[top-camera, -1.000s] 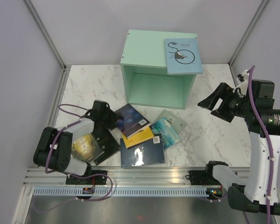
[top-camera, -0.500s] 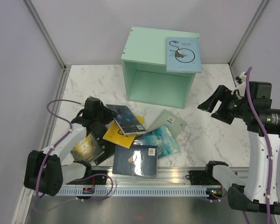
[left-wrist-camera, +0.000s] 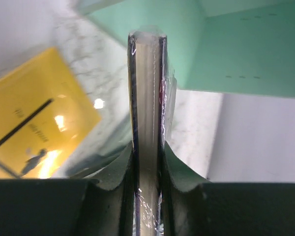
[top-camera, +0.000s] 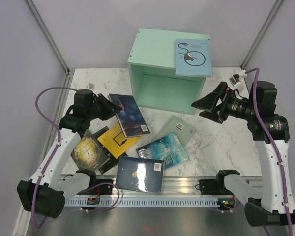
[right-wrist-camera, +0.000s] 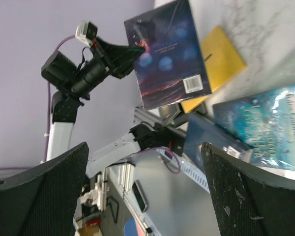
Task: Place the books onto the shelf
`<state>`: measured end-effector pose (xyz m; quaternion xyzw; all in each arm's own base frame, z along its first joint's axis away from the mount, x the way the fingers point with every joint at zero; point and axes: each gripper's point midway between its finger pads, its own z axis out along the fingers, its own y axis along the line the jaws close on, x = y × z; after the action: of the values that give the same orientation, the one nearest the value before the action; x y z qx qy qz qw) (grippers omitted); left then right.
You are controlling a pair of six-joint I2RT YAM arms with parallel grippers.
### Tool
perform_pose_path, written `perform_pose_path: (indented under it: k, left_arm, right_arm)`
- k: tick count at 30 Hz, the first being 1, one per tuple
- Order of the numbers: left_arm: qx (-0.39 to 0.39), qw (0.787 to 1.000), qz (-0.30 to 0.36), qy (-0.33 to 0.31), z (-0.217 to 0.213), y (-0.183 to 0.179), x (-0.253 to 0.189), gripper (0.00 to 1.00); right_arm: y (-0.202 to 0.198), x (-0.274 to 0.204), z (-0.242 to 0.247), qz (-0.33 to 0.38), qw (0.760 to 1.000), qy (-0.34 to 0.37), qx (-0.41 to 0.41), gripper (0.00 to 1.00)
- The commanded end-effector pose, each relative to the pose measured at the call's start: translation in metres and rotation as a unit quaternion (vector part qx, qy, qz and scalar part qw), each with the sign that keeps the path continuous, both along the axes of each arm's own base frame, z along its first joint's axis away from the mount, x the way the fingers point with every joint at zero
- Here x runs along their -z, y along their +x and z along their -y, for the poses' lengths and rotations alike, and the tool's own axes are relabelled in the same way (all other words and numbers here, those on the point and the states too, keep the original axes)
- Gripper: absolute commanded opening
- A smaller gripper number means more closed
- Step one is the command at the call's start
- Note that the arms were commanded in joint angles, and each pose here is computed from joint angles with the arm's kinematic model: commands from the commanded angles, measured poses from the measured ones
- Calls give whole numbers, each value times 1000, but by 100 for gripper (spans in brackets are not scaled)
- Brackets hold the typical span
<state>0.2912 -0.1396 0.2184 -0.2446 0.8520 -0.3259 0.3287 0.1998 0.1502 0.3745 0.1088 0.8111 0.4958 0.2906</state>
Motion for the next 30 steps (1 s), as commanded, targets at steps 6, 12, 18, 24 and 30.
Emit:
perform_pose_path:
  k: [6,12,18,24,30]
  left_arm:
    - [134,947,201,-210,55,-15,-179,2]
    - [174,909,223,-305,65,-35,-220,2]
    - [188,895,234,-329,65,-47,-236,2]
    - [194,890,231,-341,65,-54,-234,2]
    - [197,888,229,-347,70,-60,-233,2]
  right_arm:
    - [-7,-16,-38,27,993,91,-67,98]
    - [-5,-1,-58,19,992,95,-83,98]
    - [-2,10,-72,14,992,92,-86,98]
    - [4,1,-84,29,988,119,-95,98]
    - [4,-35,-110,54,975,175,-130,92]
